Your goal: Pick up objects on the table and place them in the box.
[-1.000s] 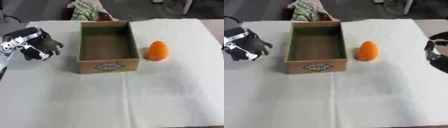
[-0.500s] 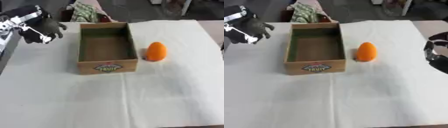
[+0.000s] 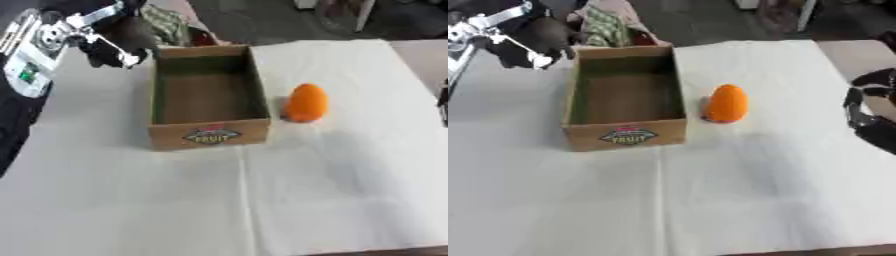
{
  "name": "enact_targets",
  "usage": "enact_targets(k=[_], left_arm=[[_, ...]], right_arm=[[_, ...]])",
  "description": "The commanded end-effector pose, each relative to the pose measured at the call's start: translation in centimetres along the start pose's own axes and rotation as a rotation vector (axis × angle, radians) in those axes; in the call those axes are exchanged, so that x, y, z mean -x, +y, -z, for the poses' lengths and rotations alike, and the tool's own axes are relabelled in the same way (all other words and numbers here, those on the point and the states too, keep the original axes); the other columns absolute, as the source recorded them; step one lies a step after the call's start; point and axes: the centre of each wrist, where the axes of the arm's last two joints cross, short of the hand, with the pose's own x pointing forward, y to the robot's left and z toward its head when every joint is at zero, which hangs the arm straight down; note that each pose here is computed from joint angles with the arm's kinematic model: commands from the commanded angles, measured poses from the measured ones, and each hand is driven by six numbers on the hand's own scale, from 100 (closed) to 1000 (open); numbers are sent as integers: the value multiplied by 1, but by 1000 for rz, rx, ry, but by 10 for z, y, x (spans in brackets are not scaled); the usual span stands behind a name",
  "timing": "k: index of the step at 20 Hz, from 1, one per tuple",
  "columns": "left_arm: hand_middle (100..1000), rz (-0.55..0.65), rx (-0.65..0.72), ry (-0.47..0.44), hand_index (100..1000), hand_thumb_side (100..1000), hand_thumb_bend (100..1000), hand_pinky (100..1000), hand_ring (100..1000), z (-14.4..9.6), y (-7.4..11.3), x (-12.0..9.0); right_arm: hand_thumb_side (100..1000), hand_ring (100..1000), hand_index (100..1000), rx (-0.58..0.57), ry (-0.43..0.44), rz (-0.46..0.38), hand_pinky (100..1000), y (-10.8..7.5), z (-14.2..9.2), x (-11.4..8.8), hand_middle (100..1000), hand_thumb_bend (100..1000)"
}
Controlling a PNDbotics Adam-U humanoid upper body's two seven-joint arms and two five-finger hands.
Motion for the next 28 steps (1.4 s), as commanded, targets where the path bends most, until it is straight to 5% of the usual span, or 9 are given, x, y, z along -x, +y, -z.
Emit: enact_targets(k=[1, 11, 15, 22, 23, 24, 25, 28], left_arm=[[234, 33, -26, -17, 493, 100, 100, 561, 222, 12, 5, -11], [269, -10, 52, -90, 519, 100, 138, 587, 269, 38, -43, -34], [392, -35, 144, -96, 596, 100, 334, 633, 411, 39, -61, -33], [392, -46, 200, -98, 596, 100, 334, 633, 411, 38, -63, -32], [632, -55, 197, -88, 736, 506, 897, 747, 612, 36, -63, -28], [632, -65, 187, -78, 736, 506, 897, 747, 612, 34, -63, -25], [674, -76, 167, -73, 749, 652, 1000, 778, 643, 32, -60, -22], [744, -93, 113, -63, 793, 766, 1000, 841, 715, 27, -53, -20]], right_arm=[[100, 800, 625, -25, -35, 3, 761, -1, 7, -7, 613, 100], [100, 801, 623, -154, -79, 58, 762, 23, 14, -14, 609, 100], [101, 801, 622, -177, -85, 71, 761, 28, 14, -14, 608, 100], [101, 801, 622, -180, -86, 74, 761, 28, 14, -14, 608, 100], [102, 800, 621, -175, -83, 72, 761, 27, 13, -13, 607, 100], [102, 800, 621, -170, -81, 70, 761, 26, 13, -13, 607, 100], [103, 800, 621, -167, -78, 69, 761, 25, 12, -12, 607, 100], [103, 800, 621, -164, -76, 66, 761, 24, 12, -12, 607, 100]])
